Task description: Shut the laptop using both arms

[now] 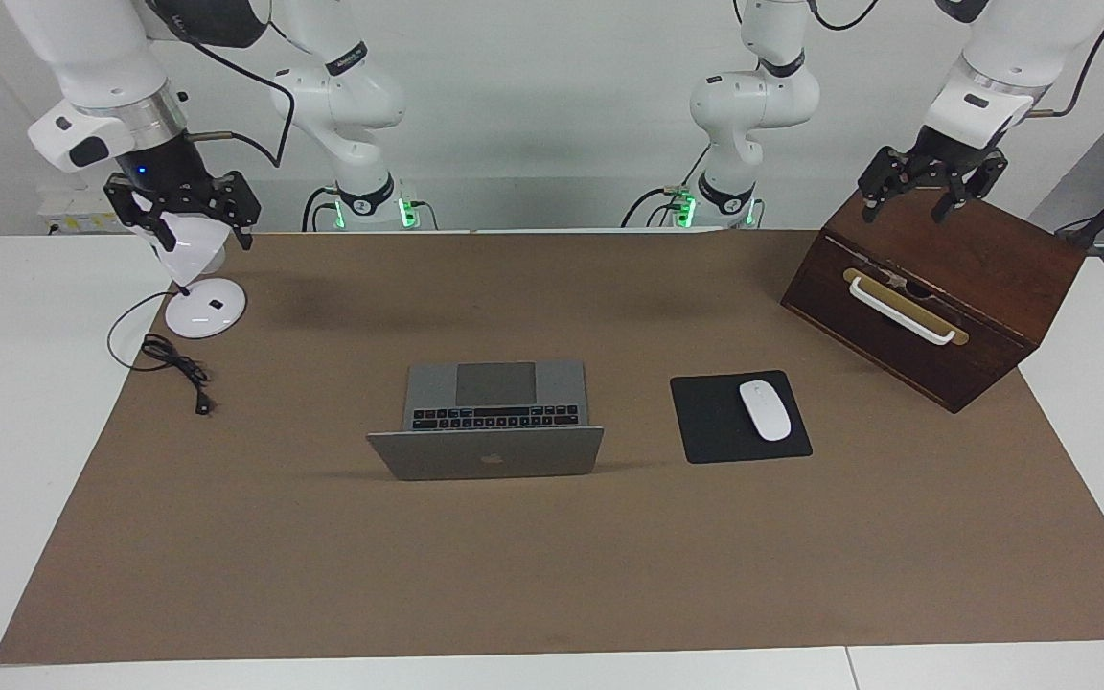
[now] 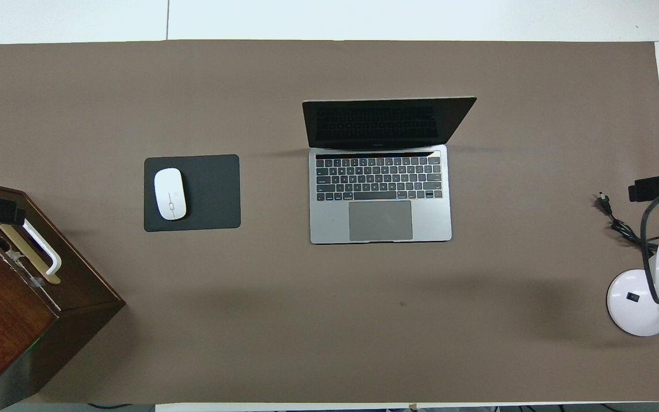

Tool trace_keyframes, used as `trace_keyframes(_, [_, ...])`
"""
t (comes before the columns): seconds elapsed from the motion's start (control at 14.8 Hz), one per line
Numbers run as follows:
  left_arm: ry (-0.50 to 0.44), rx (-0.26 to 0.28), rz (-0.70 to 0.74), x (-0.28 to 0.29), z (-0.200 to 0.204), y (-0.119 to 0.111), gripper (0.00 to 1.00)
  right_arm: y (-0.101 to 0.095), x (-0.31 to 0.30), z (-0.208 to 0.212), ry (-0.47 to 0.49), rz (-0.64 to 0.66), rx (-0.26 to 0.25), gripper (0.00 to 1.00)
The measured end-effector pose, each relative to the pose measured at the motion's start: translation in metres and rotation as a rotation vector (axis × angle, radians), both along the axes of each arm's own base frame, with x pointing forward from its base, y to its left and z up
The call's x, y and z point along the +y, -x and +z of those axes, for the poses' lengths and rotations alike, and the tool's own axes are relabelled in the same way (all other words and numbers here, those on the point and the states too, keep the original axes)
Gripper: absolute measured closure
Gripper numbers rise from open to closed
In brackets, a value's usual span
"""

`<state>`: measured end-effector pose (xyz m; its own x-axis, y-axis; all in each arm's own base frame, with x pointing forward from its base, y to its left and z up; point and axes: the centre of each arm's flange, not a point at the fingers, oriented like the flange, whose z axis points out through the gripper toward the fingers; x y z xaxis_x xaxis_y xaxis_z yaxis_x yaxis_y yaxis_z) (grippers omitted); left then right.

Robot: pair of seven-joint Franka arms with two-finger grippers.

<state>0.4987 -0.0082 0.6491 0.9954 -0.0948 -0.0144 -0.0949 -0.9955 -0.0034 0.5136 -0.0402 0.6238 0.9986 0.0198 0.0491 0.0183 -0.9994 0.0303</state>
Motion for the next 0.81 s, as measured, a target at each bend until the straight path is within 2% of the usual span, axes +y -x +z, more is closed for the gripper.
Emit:
trace_keyframes(0.2, [0.0, 0.0, 0.0, 0.0, 0.0, 0.0, 0.0, -0.009, -0.004, 0.003, 0.005, -0.005, -0.058, 0.0])
trace_keyframes(0.61, [0.0, 0.0, 0.0, 0.0, 0.0, 0.0, 0.0, -0.032, -0.024, 0.02, 0.012, -0.033, -0.119, 0.0])
trace_keyframes(0.81, [0.0, 0.0, 0.001, 0.0, 0.0, 0.0, 0.0, -0.054, -0.039, 0.035, 0.021, -0.032, -0.158, 0.0])
